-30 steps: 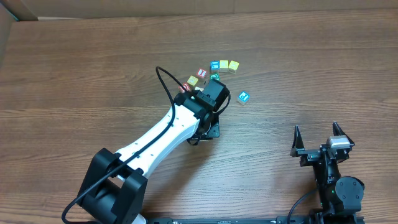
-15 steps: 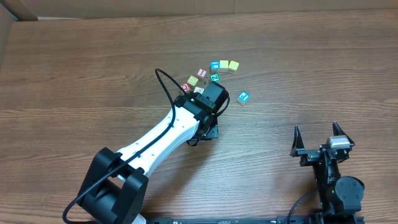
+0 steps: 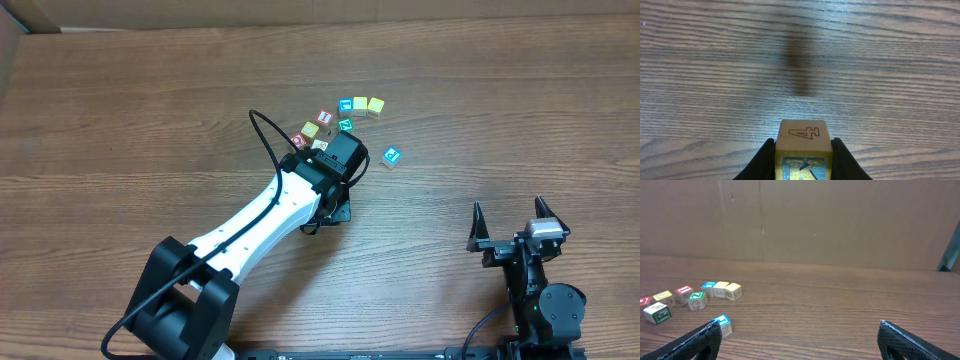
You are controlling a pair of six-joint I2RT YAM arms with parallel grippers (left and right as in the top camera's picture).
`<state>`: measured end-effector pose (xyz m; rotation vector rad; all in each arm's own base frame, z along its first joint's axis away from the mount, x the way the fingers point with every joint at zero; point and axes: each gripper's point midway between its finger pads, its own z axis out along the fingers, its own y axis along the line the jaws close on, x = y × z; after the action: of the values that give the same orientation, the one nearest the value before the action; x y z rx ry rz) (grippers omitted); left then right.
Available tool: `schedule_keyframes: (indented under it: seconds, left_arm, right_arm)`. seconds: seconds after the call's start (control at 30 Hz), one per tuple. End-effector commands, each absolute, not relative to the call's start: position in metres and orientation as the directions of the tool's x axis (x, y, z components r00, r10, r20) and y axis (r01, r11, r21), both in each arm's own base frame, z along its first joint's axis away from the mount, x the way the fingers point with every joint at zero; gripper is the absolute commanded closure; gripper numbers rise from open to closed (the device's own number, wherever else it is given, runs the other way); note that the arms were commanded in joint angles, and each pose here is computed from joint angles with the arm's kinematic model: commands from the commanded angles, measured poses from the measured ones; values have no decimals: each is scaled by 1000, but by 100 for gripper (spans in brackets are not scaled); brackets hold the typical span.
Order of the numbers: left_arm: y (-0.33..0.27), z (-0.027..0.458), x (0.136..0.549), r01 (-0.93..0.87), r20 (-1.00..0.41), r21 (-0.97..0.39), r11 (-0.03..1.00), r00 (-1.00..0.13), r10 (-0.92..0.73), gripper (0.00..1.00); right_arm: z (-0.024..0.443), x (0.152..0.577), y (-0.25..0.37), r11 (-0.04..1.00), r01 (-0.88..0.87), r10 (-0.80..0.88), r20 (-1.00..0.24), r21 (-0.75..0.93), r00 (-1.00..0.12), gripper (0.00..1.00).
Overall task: Flip 4 blocks
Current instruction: 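Carry the K block toward the table front and set it down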
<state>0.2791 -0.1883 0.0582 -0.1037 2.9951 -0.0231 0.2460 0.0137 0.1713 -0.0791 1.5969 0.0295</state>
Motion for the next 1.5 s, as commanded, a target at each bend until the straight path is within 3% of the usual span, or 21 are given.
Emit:
schedule_keyframes:
  seconds: [0.0,0.2,0.3,0.67,0.83,1.03,1.23,1.47]
  left_arm:
    - [-180,44,278,-99,-126,27,995,-987,-94,81]
    - [-178,30,276,-99,-95,54,994,-991,-93,80]
    - [-178,26,275,-98,-87,61,993,-992,-93,67]
    - [-179,32,278,-101,-72,39,994,-993,-98,62]
    - [-168,64,306,-118,-100,20,993,-988,-116,59]
    - [-166,107,349,-98,-170,-97,990,-979,-114,43]
    - [-156,111,376,-125,-253,-109,986,-956,-149,45]
    - [-176,86,392,59,-293,-65,996,-955,37,44]
  right_arm:
    - [170,246,13,997,-66,-32,-999,-31,-22,0]
    - [170,246,13,997,-66,-32,-999,-31,-22,0]
    - [170,246,13,997,-66,-32,-999,-31,-22,0]
    - [170,246,13,997,-66,-32,-999,-31,-22,0]
    - [170,246,13,997,-66,-32,-999,-31,-22,0]
    - [170,246,13,997,-66,-32,-999,-31,-22,0]
    - [170,246,13,997,-66,-32,-999,-31,-22,0]
    - [170,246,13,997,-66,-32,-999,-31,-22,0]
